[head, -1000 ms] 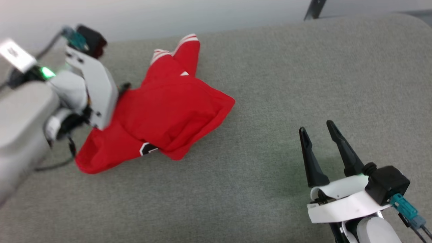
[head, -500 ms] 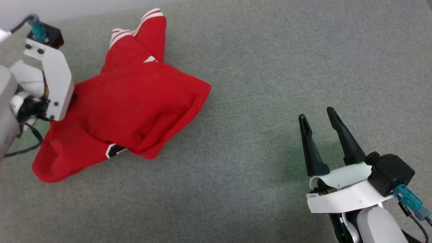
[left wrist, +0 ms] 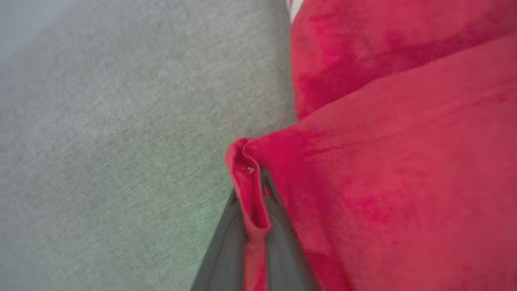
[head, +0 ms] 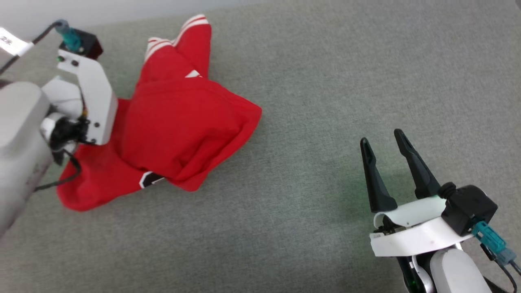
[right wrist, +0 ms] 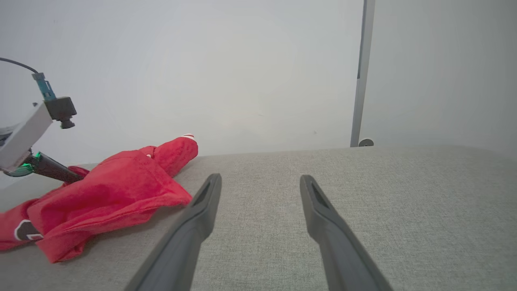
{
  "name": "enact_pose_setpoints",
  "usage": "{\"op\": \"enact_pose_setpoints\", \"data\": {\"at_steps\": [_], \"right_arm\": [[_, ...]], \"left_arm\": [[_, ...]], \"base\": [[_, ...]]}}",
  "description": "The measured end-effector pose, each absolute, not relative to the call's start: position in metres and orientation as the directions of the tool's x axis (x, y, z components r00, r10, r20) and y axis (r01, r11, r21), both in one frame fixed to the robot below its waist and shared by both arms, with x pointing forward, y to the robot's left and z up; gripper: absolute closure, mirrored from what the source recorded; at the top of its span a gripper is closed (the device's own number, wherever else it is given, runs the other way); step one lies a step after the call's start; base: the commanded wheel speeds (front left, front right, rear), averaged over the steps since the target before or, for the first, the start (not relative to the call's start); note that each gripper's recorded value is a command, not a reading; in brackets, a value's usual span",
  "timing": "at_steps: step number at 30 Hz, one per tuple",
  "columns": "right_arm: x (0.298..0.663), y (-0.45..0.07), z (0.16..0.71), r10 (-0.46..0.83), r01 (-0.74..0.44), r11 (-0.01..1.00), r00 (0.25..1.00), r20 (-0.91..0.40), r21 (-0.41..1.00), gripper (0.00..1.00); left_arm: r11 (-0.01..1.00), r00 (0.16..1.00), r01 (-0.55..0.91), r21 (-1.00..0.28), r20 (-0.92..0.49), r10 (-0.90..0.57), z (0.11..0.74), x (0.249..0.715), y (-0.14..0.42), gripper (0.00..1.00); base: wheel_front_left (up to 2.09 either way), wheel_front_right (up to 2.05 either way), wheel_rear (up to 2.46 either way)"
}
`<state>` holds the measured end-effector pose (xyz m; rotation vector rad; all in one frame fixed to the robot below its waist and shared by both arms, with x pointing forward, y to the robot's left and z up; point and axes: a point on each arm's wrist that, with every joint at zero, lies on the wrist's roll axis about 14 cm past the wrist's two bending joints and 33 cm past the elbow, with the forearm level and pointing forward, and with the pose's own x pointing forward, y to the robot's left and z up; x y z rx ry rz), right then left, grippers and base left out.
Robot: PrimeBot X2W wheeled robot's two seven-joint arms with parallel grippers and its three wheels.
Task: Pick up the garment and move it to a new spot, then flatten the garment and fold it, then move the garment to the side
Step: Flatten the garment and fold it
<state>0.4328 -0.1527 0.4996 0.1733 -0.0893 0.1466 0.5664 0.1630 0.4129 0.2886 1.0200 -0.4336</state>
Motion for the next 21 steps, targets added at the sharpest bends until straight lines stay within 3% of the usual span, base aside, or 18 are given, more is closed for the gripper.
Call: {"op": "enact_pose_setpoints", "data": {"at_steps": [5, 9, 14, 21], "right_arm": [[0.425, -0.144, 0.500, 0.159, -0.173, 0.972, 0.982, 0.099, 0.161, 0.00], [0.422, -0.132, 0.508, 0.192, -0.210, 0.965, 0.974, 0.120, 0.159, 0.00], [0.417, -0.119, 0.515, 0.225, -0.246, 0.956, 0.965, 0.139, 0.159, 0.00], [0.416, -0.105, 0.524, 0.263, -0.289, 0.944, 0.950, 0.165, 0.158, 0.00]], "left_arm": [[0.854, 0.546, 0.520, 0.006, -0.771, -0.327, 0.448, 0.562, 0.141, 1.00], [0.808, 0.565, 0.589, -0.033, -0.698, -0.440, 0.481, 0.540, 0.123, 1.00], [0.702, 0.460, 0.692, -0.165, -0.649, -0.606, 0.505, 0.473, 0.098, 1.00], [0.586, 0.291, 0.741, -0.328, -0.630, -0.720, 0.503, 0.366, 0.091, 1.00]], "base": [[0.00, 0.00, 0.00], [0.00, 0.00, 0.00], [0.00, 0.00, 0.00], [0.00, 0.00, 0.00]]}}
